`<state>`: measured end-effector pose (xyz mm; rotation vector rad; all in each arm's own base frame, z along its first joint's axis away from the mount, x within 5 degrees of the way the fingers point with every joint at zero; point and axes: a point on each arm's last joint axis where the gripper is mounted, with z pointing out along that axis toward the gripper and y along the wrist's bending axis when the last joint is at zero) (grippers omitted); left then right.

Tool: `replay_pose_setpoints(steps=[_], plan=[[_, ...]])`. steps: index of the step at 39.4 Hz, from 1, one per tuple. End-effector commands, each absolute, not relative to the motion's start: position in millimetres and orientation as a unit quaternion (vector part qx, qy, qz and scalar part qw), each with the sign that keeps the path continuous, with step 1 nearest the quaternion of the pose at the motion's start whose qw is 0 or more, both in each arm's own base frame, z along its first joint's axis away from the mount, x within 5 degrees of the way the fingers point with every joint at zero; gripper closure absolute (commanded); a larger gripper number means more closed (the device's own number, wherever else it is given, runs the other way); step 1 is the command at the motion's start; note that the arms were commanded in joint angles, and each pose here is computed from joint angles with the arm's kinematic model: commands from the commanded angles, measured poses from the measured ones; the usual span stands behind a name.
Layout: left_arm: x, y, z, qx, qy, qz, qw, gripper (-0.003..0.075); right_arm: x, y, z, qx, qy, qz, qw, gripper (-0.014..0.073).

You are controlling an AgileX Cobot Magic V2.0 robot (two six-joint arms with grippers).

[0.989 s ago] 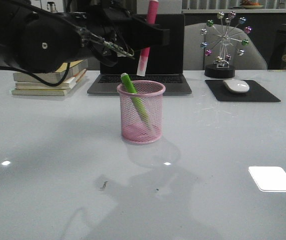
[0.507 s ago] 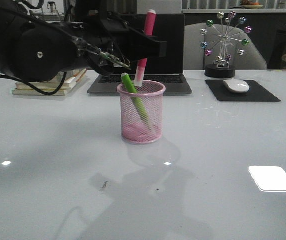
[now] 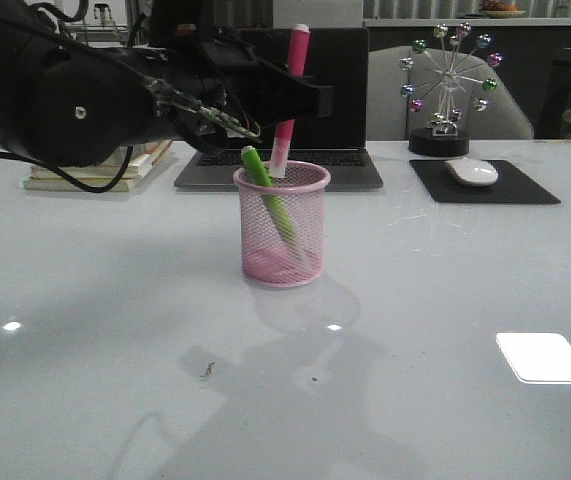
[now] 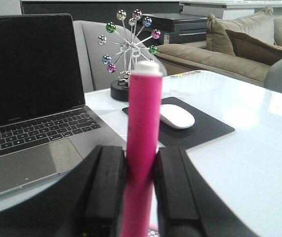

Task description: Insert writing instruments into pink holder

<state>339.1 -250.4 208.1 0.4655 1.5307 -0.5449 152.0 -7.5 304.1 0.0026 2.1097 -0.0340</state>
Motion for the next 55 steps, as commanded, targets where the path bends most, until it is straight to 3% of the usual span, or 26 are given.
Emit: replay_pose_setpoints(steps=[1, 5, 18, 36, 55], plan=[[334, -253, 245, 0.188, 0.619, -0.269, 0.714, 0.0404, 155, -9, 320, 0.001, 0.842, -0.022, 0.539, 0.0222], [333, -254, 245, 0.189, 0.617, -0.27, 0.714, 0.0367, 155, -9, 320, 0.001, 0.842, -0.022, 0.539, 0.0222], [335, -246, 257, 0.179, 0.603, -0.268, 0.73, 0.0372, 155, -9, 320, 0.001, 0.842, -0.022, 0.539, 0.0222], [338, -170, 333, 0.149, 0.611, -0.18, 0.756, 0.0402, 155, -9, 320, 0.001, 0.842, -0.022, 0.539, 0.0222], [287, -76, 422, 0.093, 0.611, -0.093, 0.781, 0.0402, 155, -9, 320, 0.001, 0.842, -0.022, 0.539, 0.0249]])
